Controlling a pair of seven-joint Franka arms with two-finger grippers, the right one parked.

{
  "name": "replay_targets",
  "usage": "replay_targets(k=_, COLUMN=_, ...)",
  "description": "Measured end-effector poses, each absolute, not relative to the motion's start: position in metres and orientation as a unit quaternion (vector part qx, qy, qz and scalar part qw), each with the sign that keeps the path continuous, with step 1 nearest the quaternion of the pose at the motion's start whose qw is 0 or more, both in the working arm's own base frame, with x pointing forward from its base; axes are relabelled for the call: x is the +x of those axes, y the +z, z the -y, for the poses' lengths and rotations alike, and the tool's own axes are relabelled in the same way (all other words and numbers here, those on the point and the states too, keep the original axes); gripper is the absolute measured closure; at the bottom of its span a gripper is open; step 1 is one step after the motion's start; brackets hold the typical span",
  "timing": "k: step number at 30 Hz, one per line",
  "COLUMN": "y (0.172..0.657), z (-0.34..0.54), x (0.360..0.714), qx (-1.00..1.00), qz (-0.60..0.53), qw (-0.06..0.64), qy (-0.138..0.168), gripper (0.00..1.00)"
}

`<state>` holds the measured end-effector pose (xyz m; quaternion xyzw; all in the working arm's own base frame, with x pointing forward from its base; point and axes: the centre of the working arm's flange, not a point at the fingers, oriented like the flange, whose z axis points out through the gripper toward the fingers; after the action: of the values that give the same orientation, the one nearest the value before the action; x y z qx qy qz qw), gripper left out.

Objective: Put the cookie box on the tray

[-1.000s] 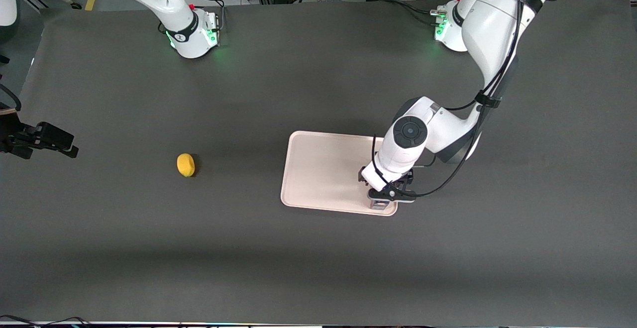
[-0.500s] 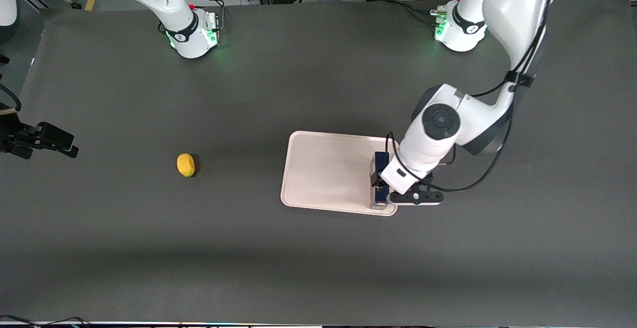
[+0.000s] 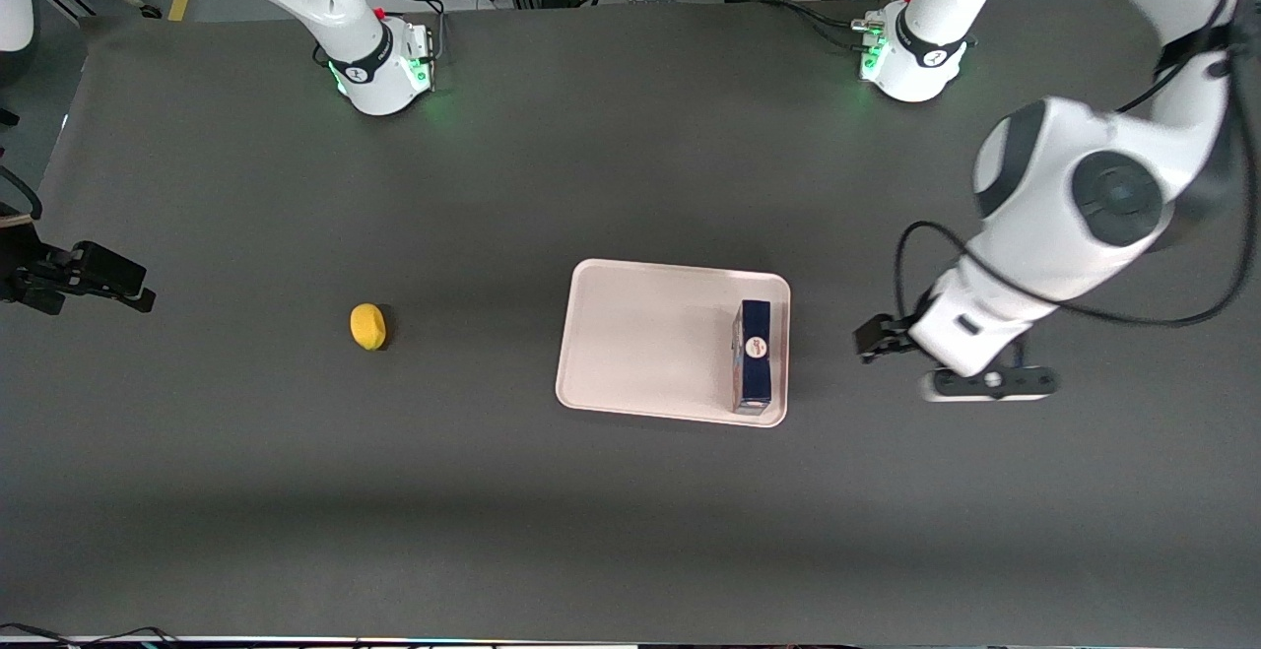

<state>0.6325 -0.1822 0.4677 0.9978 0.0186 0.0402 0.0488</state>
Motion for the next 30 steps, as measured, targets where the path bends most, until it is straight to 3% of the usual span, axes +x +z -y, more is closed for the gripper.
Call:
replay_targets(k=19, y=0.570, z=0.017, x=0.598, qx=0.999, qz=0.004, qw=-0.007, qy=0.038, gripper=0.00)
replay_targets(k=30, y=0.615, z=-0.002, x=0.557, qx=1.000, qz=0.006, qw=-0.019, qy=0.025, gripper=0.00)
